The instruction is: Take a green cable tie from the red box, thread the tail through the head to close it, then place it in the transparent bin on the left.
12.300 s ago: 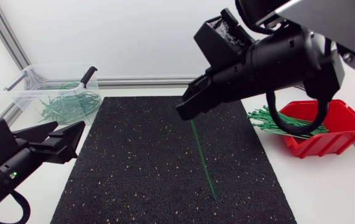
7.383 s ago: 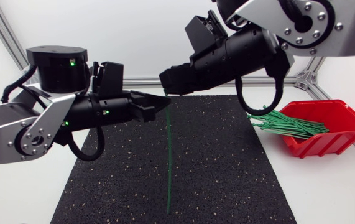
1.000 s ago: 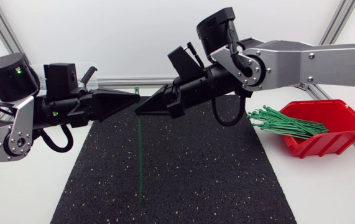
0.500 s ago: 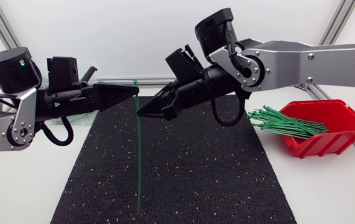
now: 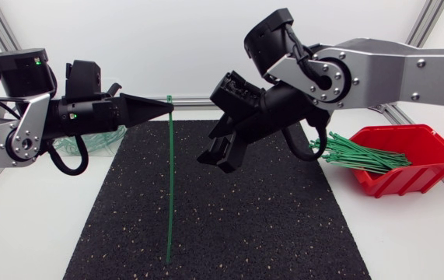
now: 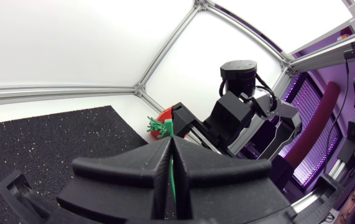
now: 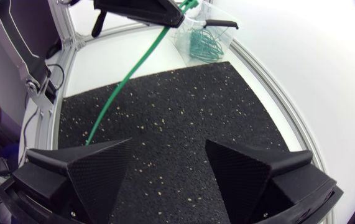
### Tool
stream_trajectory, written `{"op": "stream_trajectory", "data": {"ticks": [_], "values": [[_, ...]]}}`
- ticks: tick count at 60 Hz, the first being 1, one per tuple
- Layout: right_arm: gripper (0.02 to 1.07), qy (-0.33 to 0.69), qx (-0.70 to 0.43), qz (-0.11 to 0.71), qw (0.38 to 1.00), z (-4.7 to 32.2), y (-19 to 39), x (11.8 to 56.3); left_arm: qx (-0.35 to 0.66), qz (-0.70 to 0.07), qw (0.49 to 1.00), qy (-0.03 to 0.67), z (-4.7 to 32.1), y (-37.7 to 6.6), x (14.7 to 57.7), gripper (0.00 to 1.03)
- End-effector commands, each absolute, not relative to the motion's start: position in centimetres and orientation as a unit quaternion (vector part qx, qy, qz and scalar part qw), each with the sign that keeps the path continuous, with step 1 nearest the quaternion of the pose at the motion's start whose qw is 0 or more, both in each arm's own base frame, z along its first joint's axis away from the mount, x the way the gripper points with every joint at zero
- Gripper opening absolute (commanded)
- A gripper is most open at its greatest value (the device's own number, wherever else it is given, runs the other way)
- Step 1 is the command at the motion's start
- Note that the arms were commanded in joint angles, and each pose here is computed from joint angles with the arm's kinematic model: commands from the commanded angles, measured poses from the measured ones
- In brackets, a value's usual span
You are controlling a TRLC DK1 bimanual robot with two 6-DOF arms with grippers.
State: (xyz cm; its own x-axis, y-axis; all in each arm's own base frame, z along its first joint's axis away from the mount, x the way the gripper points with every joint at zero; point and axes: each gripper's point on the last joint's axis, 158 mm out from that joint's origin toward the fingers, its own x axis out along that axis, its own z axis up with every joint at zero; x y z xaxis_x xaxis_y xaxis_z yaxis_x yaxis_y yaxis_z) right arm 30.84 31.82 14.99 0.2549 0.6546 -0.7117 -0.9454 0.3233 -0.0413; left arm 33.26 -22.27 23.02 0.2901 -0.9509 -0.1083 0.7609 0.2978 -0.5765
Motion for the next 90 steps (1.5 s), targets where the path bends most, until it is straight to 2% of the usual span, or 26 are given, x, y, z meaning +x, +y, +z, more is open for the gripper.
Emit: {"op": "stream_trajectory", "data": {"ticks": [1, 10, 15, 23, 43, 53, 63, 75, 90], "values": [[0.95, 0.306, -0.288, 0.524, 0.740, 13.3, 30.8, 30.3, -0.189, -0.552, 0.784, 0.213, 23.4, -22.0, 34.1, 0.03], [0.95, 0.334, -0.327, 0.497, 0.732, 11.4, 28.9, 30.8, -0.142, -0.539, 0.792, 0.251, 20.7, -22.0, 34.8, 0.03], [0.95, 0.347, -0.368, 0.453, 0.734, 10.3, 27.5, 31.5, -0.119, -0.531, 0.800, 0.253, 19.6, -22.2, 35.2, 0.03], [0.95, 0.339, -0.413, 0.413, 0.738, 9.1, 26.5, 32.2, -0.122, -0.540, 0.785, 0.277, 18.0, -22.9, 36.4, 0.03], [0.97, 0.280, -0.495, 0.392, 0.723, 7.9, 26.3, 32.9, -0.127, -0.577, 0.754, 0.286, 18.3, -24.6, 36.9, 0.03], [0.97, 0.192, -0.576, 0.376, 0.700, 8.1, 27.2, 33.3, -0.132, -0.584, 0.744, 0.297, 17.6, -24.8, 37.1, 0.03], [0.97, 0.082, -0.657, 0.370, 0.652, 8.1, 29.6, 32.1, -0.140, -0.588, 0.736, 0.304, 17.0, -24.5, 37.3, 0.03], [0.97, -0.017, -0.715, 0.376, 0.589, 8.0, 32.2, 29.8, -0.149, -0.591, 0.728, 0.314, 16.3, -23.9, 37.6, 0.03], [0.97, -0.086, -0.747, 0.388, 0.533, 6.6, 34.5, 27.9, -0.155, -0.597, 0.707, 0.346, 14.7, -23.8, 37.3, 0.03]]}}
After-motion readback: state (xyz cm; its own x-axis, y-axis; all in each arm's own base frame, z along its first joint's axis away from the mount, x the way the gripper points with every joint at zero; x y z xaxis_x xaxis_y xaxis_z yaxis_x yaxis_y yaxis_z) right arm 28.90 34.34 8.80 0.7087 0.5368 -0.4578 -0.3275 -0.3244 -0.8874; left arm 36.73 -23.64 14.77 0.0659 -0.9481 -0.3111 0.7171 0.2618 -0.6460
